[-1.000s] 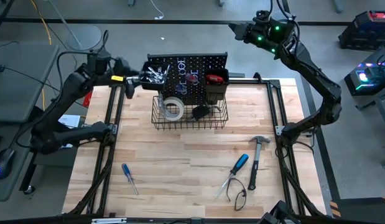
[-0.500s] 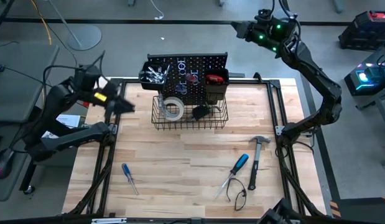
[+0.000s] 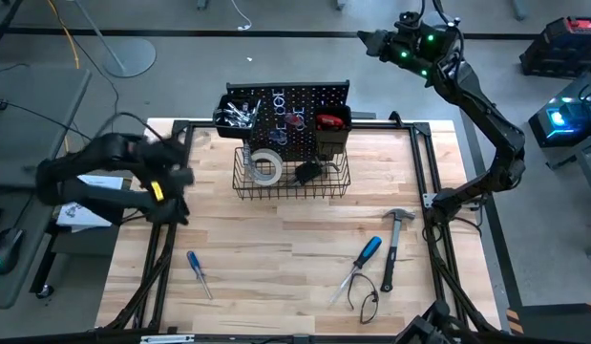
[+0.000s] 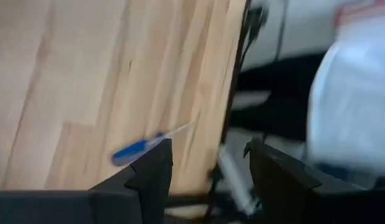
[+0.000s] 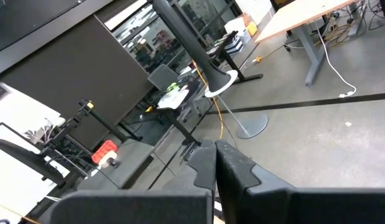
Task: Hang tools onto peg board
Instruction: Hang the blue transparent screwdriver on the peg board
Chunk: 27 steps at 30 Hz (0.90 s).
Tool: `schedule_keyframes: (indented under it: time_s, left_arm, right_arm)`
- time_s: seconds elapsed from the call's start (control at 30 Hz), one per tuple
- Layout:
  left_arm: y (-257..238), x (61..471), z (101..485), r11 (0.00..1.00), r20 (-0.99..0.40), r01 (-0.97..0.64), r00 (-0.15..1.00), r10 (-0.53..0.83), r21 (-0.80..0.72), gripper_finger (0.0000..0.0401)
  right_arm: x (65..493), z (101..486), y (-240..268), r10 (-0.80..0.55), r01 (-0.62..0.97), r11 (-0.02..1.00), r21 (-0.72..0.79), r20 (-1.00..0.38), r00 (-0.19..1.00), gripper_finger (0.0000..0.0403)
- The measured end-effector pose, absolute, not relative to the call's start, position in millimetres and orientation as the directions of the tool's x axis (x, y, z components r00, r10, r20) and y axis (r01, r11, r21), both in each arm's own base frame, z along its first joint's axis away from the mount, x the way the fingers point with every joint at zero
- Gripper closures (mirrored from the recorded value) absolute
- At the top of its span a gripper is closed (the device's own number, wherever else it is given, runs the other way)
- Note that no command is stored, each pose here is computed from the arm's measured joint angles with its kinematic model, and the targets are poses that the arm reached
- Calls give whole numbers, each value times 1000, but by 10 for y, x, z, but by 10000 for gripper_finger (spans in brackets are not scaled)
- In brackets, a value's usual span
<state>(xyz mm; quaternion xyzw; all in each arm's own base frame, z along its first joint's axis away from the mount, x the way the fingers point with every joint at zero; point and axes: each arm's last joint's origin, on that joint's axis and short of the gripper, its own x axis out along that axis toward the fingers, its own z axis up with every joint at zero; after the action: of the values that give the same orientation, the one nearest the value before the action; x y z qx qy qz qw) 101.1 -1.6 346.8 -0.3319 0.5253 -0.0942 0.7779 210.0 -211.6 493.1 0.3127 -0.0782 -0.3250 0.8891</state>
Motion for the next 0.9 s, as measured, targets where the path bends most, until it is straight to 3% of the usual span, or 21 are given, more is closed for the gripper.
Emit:
schedule_keyframes:
  time_s: [0.17,0.3,0.37,0.53,0.73,0.9]
  left_arm:
    - [-403,1365,3316,848,-834,-31,202,-513,-529,206]
    - [-842,1382,3202,866,-868,75,9,-496,-494,206]
    - [-1061,1349,3176,880,-889,146,11,-458,-452,206]
    - [-1553,1299,3009,911,-930,346,205,-306,-224,206]
    - [-1721,1154,2348,900,-991,426,54,-123,-89,206]
    - [-1692,1128,2018,888,-994,458,70,-81,-40,206]
  right_arm:
    - [2092,4931,-2123,-621,531,606,593,-64,781,402]
    - [2092,4931,-2122,-621,533,609,587,-64,781,402]
    - [2093,4931,-2122,-620,535,615,580,-64,782,402]
    - [2093,4931,-2121,-617,535,621,572,-64,785,402]
    - [2072,4931,-2142,-621,538,617,574,-64,781,402]
    - [2047,4931,-2166,-629,536,601,593,-64,775,402]
